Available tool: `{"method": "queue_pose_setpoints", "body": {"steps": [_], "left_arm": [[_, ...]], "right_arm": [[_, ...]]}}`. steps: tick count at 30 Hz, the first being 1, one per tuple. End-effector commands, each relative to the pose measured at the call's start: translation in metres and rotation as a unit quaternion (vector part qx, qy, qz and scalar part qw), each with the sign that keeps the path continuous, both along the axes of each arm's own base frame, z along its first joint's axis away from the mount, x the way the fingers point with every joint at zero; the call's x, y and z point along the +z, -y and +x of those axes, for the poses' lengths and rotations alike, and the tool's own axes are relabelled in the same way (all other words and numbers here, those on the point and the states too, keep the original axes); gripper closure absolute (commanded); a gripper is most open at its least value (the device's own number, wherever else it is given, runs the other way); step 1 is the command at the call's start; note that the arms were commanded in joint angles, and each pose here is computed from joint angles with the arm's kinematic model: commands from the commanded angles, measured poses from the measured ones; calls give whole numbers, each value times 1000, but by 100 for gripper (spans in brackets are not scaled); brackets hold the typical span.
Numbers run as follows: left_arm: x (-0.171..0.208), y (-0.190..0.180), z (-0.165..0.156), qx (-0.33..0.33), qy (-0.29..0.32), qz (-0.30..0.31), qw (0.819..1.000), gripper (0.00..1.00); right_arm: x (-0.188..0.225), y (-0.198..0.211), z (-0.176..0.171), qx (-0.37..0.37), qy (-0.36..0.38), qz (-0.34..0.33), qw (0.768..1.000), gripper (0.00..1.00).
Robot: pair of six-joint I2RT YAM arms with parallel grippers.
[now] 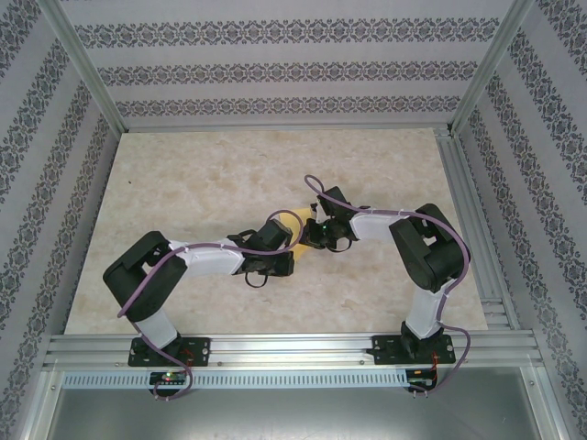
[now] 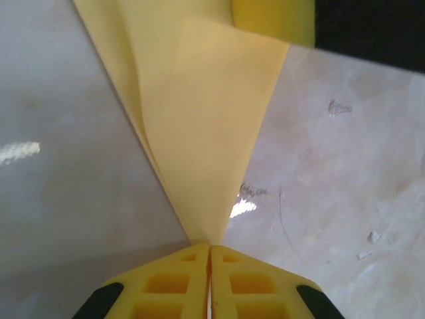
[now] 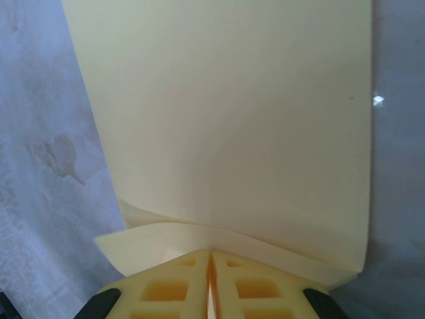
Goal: Fold a paper plane with a square sheet of paper (pick it up from the middle)
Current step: Third fold the triangle at the center of the table.
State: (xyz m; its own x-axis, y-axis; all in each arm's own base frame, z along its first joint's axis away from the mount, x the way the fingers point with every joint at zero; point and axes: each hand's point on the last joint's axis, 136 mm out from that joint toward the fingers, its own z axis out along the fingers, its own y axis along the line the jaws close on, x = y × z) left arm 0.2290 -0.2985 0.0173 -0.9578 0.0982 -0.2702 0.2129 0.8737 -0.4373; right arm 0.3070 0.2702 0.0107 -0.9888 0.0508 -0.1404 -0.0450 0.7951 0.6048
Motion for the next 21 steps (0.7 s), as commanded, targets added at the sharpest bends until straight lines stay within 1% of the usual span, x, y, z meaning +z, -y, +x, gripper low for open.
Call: {"method": "queue_pose_setpoints", "body": {"steps": [1,3,6,10,11,13,16,19,21], "left_arm": [[-3,-12,-29,-27,-37,32,998,89],[12,-6,-22,-19,-20,13,1000,87],[33,-2,-8,3,10,-4,1000,84],[50,-8,8,40,45,-10,998,76],[52,-10,11,48,50,-10,998,74],[55,-12,16,61,59,-10,996,66],[58,-13,24,76,68,-11,995,59],[60,-12,36,92,74,-21,993,55],[63,-8,42,93,79,-28,992,54]], "right_arm": [[-36,27,-14,-25,-42,-65,997,89],[-28,23,-12,-25,-36,-52,998,89],[-4,13,-3,-27,-17,-21,999,87],[37,4,9,-33,25,13,999,80],[45,5,11,-36,34,16,999,77],[59,11,14,-46,52,12,997,69],[69,28,17,-73,77,-10,994,51],[72,44,20,-91,93,-19,991,41],[71,50,20,-95,94,-20,991,37]]}}
